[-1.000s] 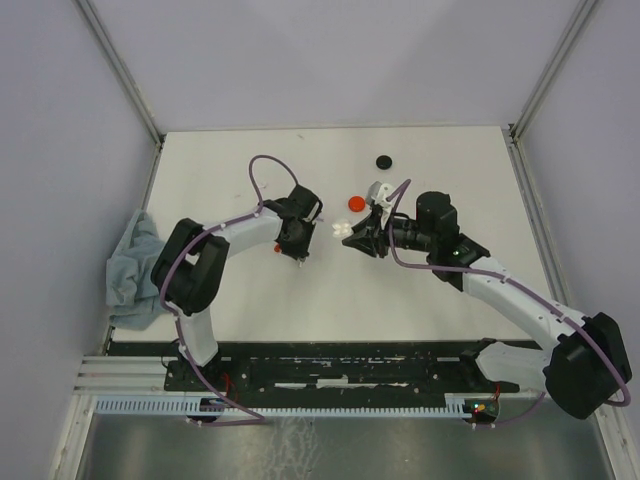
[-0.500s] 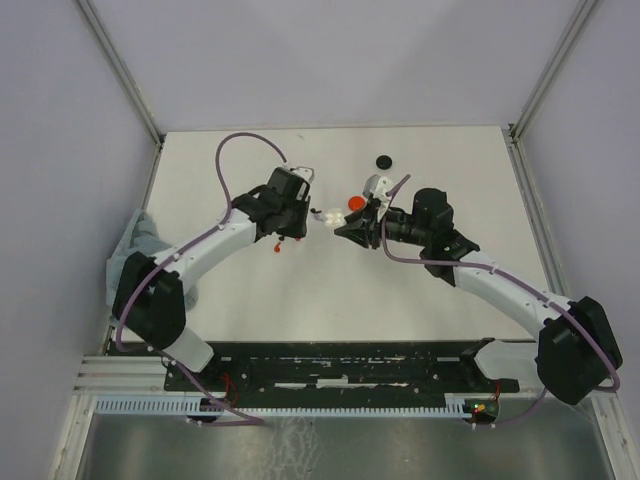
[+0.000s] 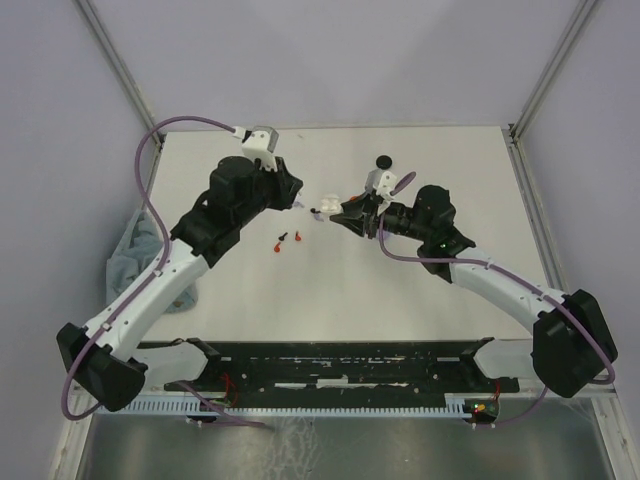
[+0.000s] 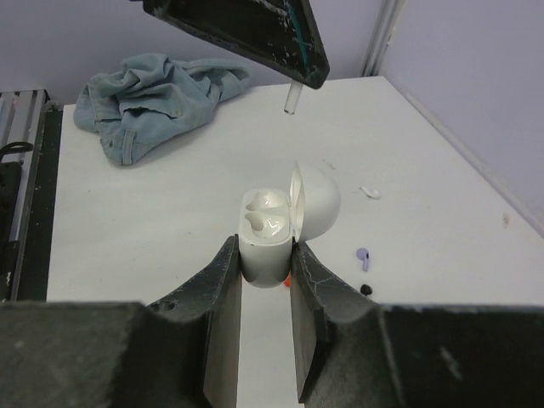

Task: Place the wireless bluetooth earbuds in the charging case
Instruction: Pick up the earbud from the center of the board, then place the earbud in the charging case.

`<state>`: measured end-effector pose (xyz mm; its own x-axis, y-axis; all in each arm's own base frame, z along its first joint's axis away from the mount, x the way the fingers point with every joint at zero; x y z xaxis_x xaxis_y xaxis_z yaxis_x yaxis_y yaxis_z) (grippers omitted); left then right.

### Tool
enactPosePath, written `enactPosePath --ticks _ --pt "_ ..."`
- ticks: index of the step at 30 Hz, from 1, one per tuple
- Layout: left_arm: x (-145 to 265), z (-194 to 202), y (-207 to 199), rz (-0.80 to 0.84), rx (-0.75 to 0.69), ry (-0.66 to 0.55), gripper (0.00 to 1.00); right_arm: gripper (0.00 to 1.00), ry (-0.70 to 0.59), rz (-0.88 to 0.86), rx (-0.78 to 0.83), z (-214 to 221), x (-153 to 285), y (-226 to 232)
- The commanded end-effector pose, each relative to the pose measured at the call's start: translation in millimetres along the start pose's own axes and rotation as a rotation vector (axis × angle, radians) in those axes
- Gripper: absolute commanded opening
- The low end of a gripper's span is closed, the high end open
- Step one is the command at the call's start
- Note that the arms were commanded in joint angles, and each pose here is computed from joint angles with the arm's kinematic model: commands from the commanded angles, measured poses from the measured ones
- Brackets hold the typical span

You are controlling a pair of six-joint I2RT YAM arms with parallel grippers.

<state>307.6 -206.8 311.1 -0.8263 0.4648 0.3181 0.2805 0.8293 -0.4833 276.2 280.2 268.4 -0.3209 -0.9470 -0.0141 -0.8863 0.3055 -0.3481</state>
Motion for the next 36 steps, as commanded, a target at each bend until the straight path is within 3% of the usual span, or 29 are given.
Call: enactPosePath --ticks 1,17,36 --pt "19.7 -33.1 -31.4 0.168 0.072 -0.155 0.21 0.11 -0.127 0.039 0.123 -40.6 -7.2 -20.3" --pt "42.8 -29.5 -75.7 0.481 0.159 -0.254 0.20 0.11 -0.187 0.091 0.123 -61.1 -1.2 -24.9" --pt "33.9 -15.1 -73.8 0.413 0.093 -0.305 0.18 0.11 -0.221 0.105 0.117 -69.6 -1.9 -23.1"
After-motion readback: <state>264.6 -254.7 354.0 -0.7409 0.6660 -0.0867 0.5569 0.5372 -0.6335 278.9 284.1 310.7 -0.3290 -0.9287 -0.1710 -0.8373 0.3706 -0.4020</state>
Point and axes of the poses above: each gripper's point midway between its finger pads, its own x axis back along the fingers, its own y axis along the line the jaws close on, z = x × y, the point moved 3 cm from there along x, back along the fingers, and after that the axes turned 14 degrees about x, right-handed, at the moved point
